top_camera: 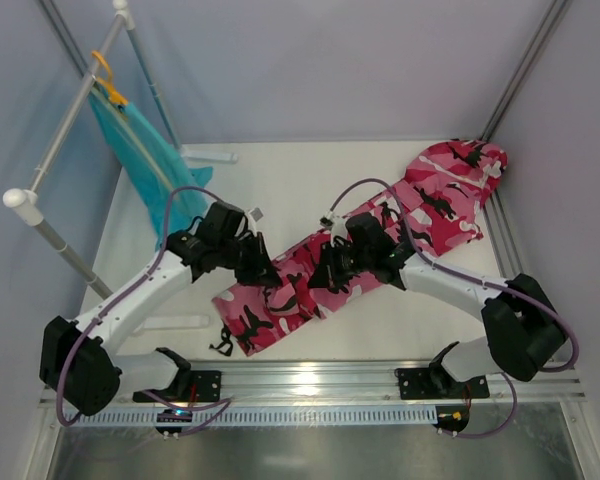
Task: Place the trousers on the hanger
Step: Fold the trousers
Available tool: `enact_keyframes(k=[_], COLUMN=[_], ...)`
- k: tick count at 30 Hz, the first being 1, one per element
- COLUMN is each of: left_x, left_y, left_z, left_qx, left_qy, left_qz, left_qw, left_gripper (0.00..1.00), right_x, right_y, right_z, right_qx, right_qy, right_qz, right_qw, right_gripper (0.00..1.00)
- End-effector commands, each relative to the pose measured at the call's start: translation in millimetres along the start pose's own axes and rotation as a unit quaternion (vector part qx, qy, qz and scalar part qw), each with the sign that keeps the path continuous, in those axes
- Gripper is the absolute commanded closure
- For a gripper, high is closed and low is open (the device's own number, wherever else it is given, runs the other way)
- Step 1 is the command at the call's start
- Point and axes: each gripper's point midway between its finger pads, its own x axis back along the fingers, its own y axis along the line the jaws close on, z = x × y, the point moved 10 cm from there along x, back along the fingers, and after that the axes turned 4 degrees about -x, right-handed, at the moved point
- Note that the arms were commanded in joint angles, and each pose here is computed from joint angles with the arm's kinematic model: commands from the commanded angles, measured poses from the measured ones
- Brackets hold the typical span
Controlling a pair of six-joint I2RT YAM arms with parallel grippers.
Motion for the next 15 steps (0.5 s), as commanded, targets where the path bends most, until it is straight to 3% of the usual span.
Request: enact_keyframes(k=[1, 5, 11, 15], left_x=[-7, -31, -37, -30], left_y=[-5, 34, 87, 99], left_z=[0, -15, -46, -74], left_qx=[0.018, 0.037, 0.08, 0.078], left_qy=[0.033, 0.048, 0.0, -0.052], left_qz=[0.047, -0.072, -0.197, -0.282], left_qw=[0.998, 0.996, 0.977, 0.955], left_gripper=[1.0, 1.0, 1.0, 0.84], right_x=[10, 1, -27, -41], right_y=[-1, -1, -11, -13], right_z=[2, -9, -29, -37], right_qx=[0.012, 0.009, -0.012, -0.036], right_qy=[0.016, 0.029, 0.051, 0.055], right_qz=[-0.017, -0.029, -0.04, -0.05], right_qw=[1.0, 0.999, 0.998, 0.997], right_gripper=[0.96, 0.96, 0.96, 0.96])
